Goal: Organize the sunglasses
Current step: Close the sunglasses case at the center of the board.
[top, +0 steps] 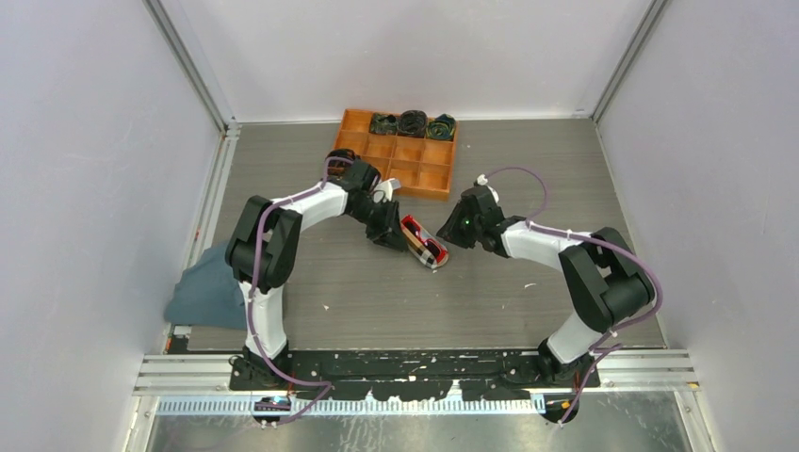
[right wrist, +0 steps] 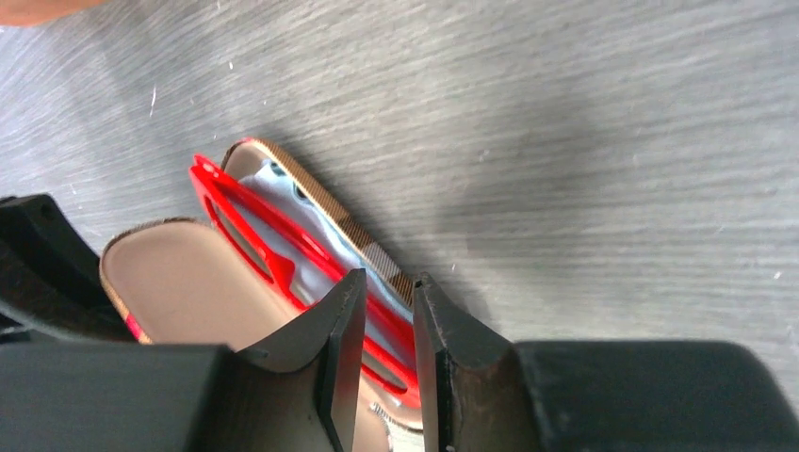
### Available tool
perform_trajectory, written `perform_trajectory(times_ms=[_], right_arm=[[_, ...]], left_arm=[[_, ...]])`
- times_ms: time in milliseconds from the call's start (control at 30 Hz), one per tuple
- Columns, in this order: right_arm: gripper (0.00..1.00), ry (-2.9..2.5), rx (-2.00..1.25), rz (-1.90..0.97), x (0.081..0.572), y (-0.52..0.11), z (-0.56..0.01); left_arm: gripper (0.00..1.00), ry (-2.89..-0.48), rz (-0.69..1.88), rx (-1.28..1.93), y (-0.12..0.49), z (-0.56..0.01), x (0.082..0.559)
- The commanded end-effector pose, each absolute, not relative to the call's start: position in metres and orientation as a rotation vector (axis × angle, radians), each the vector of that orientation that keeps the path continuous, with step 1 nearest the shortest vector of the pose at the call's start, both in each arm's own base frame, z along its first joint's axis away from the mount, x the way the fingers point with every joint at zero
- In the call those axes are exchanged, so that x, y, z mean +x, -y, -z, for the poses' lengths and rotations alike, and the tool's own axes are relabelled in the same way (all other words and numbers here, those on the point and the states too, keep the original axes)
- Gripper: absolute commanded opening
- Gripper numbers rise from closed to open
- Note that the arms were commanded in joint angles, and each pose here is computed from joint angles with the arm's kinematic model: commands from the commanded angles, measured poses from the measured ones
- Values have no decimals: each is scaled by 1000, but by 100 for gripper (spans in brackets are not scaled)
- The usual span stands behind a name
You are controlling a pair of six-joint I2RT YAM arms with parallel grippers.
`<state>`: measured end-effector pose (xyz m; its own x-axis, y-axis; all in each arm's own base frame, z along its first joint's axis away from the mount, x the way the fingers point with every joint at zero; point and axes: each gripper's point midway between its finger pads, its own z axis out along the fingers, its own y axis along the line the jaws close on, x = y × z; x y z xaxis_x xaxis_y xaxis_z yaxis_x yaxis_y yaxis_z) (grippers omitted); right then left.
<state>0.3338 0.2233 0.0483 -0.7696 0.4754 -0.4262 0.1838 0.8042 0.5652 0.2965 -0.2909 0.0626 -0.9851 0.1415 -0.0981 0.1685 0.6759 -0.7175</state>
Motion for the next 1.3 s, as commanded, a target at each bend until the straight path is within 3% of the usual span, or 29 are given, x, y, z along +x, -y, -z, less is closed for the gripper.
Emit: perform_trajectory(times_ms=[0, 567, 1267], right_arm=[[32, -2389, 390, -662, 358, -225, -62], [28, -2584, 263, -822, 341, -262, -22], [24, -2591, 263, -903, 314, -285, -19]], left_arm=[[20, -2804, 1231, 277, 296, -74, 306], [20, -2807, 1237, 283, 303, -75, 316], [20, -2805, 1226, 327, 317, -76, 325]])
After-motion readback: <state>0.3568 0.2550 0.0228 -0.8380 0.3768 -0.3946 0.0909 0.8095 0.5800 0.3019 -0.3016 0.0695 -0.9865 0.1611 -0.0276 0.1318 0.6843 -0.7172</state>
